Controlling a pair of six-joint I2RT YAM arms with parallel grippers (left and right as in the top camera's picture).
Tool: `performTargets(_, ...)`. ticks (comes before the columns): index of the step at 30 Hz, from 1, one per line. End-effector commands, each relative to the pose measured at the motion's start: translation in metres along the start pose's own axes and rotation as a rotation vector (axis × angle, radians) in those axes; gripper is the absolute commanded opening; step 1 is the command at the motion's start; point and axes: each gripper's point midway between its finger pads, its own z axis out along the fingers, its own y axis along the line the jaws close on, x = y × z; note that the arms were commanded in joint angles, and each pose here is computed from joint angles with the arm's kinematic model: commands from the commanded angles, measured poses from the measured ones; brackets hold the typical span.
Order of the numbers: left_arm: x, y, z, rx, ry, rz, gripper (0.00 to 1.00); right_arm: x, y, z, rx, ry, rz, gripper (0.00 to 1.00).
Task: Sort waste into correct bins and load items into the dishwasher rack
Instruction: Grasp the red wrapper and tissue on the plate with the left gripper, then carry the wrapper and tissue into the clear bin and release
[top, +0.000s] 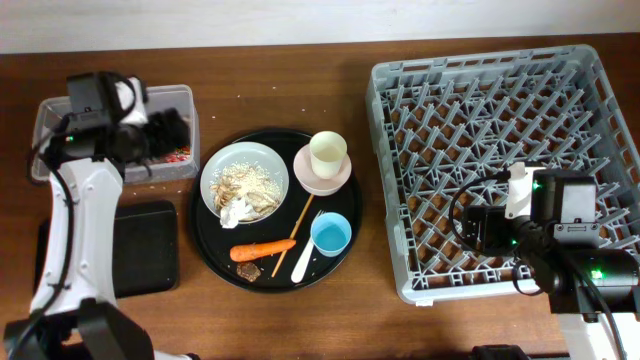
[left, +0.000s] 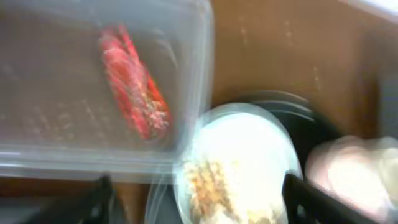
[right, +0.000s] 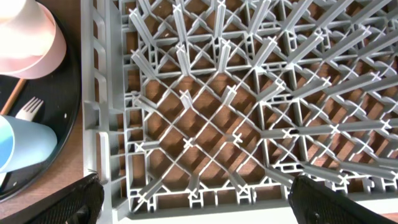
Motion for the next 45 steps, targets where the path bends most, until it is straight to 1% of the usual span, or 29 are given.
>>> performTargets(1, 0.073, -0.042, 0.005, 0.094, 0.266, 0.028, 0.94, -0.005, 0.0, -0.005, 0.008, -0.018, 0.004, 0.99)
performTargets(3, 0.114, -0.047, 0.021, 0.078, 0.372, 0.046, 0.95, -0.005, 0.0, -0.005, 0.008, -0.018, 0.004, 0.99)
performTargets(5, 0.143, -0.03, 0.038, -0.034, 0.418, 0.026, 0.95, -0.005, 0.0, -0.005, 0.008, -0.017, 0.004, 0.99)
performTargets(8, 0.156, -0.027, 0.068, -0.018, 0.37, 0.031, 0.93, -0.004, 0.0, -0.005, 0.008, -0.015, 0.004, 0.99)
performTargets(9, 0.159, -0.025, 0.077, -0.016, 0.344, 0.003, 0.9, -0.004, 0.0, -0.005, 0.008, -0.012, 0.004, 0.99)
performTargets(10, 0.16, -0.024, 0.084, -0.011, 0.323, -0.008, 0.78, -0.003, 0.0, -0.005, 0.008, -0.01, 0.004, 0.99)
performTargets(11, 0.16, -0.024, 0.087, -0.006, 0.307, -0.007, 0.63, -0.003, 0.0, -0.005, 0.008, -0.01, 0.004, 0.99)
performTargets(12, 0.159, -0.024, 0.089, -0.004, 0.299, -0.009, 0.56, -0.003, 0.0, -0.005, 0.008, -0.01, 0.004, 0.99)
performTargets(13, 0.159, -0.024, 0.089, -0.003, 0.297, -0.008, 0.43, -0.003, 0.0, -0.005, 0.008, -0.01, 0.004, 0.99)
performTargets(14, 0.159, -0.024, 0.089, -0.004, 0.3, -0.009, 0.24, -0.003, 0.0, -0.005, 0.008, -0.01, 0.004, 0.99)
performTargets(15, 0.16, -0.024, 0.088, -0.004, 0.303, -0.008, 0.09, -0.003, 0.0, -0.005, 0.008, -0.01, 0.004, 0.99)
performTargets(16, 0.16, -0.024, 0.088, -0.004, 0.304, -0.008, 0.0, -0.003, 0.0, -0.005, 0.008, -0.01, 0.004, 0.99)
performTargets(18, 0.159, -0.026, 0.088, 0.001, 0.299, -0.007, 0.0, -0.003, 0.0, -0.005, 0.008, -0.01, 0.004, 0.99)
performTargets(20, 0.142, -0.032, 0.077, 0.011, 0.269, -0.004, 0.0, -0.003, 0.0, -0.005, 0.008, -0.01, 0.004, 0.99)
performTargets(21, 0.121, -0.04, 0.061, 0.021, 0.228, 0.002, 0.0, -0.003, 0.0, -0.005, 0.008, -0.01, 0.004, 0.99)
performTargets(22, 0.085, -0.05, 0.034, 0.04, 0.137, 0.047, 0.01, -0.002, -0.001, -0.005, 0.008, -0.007, 0.004, 0.99)
performTargets(24, 0.04, -0.049, 0.001, -0.001, -0.002, 0.053, 0.0, -0.003, -0.001, -0.005, 0.008, -0.007, 0.004, 0.99)
performTargets(25, 0.012, -0.041, -0.017, -0.053, -0.101, 0.05, 0.0, -0.003, -0.001, -0.005, 0.008, -0.007, 0.004, 0.99)
performTargets(26, 0.003, -0.036, -0.022, -0.078, -0.133, 0.045, 0.0, -0.003, -0.001, -0.005, 0.008, -0.007, 0.004, 0.99)
performTargets(27, -0.024, -0.016, -0.034, -0.164, -0.233, 0.019, 0.01, -0.003, -0.001, -0.005, 0.008, -0.007, 0.004, 0.99)
performTargets(28, -0.038, -0.001, -0.037, -0.211, -0.287, -0.005, 0.01, -0.003, -0.001, -0.005, 0.008, -0.007, 0.004, 0.99)
performTargets(30, -0.052, 0.019, -0.03, -0.251, -0.32, -0.038, 0.0, -0.003, -0.001, -0.005, 0.008, -0.007, 0.004, 0.99)
performTargets(32, -0.055, 0.041, 0.003, -0.28, -0.284, -0.066, 0.0, -0.002, -0.001, -0.005, 0.008, -0.007, 0.004, 0.99)
performTargets(33, -0.054, 0.046, 0.014, -0.288, -0.268, -0.072, 0.04, -0.002, -0.001, -0.005, 0.008, -0.007, 0.004, 0.99)
performTargets(35, -0.051, 0.056, 0.034, -0.3, -0.237, -0.083, 0.45, -0.002, -0.001, -0.005, 0.008, -0.006, 0.004, 0.99)
performTargets(36, -0.051, 0.058, 0.042, -0.302, -0.231, -0.082, 0.7, -0.002, -0.001, -0.005, 0.008, -0.006, 0.004, 0.99)
performTargets(39, -0.064, 0.052, 0.03, -0.286, -0.275, -0.07, 0.74, -0.002, -0.001, -0.005, 0.008, -0.004, 0.004, 0.99)
performTargets(42, -0.08, 0.029, 0.006, -0.194, -0.331, -0.048, 0.75, -0.002, -0.001, -0.005, 0.008, -0.004, 0.004, 0.99)
performTargets(45, -0.084, 0.034, -0.002, -0.226, -0.353, -0.053, 0.75, -0.001, -0.001, -0.005, 0.008, -0.002, 0.004, 0.99)
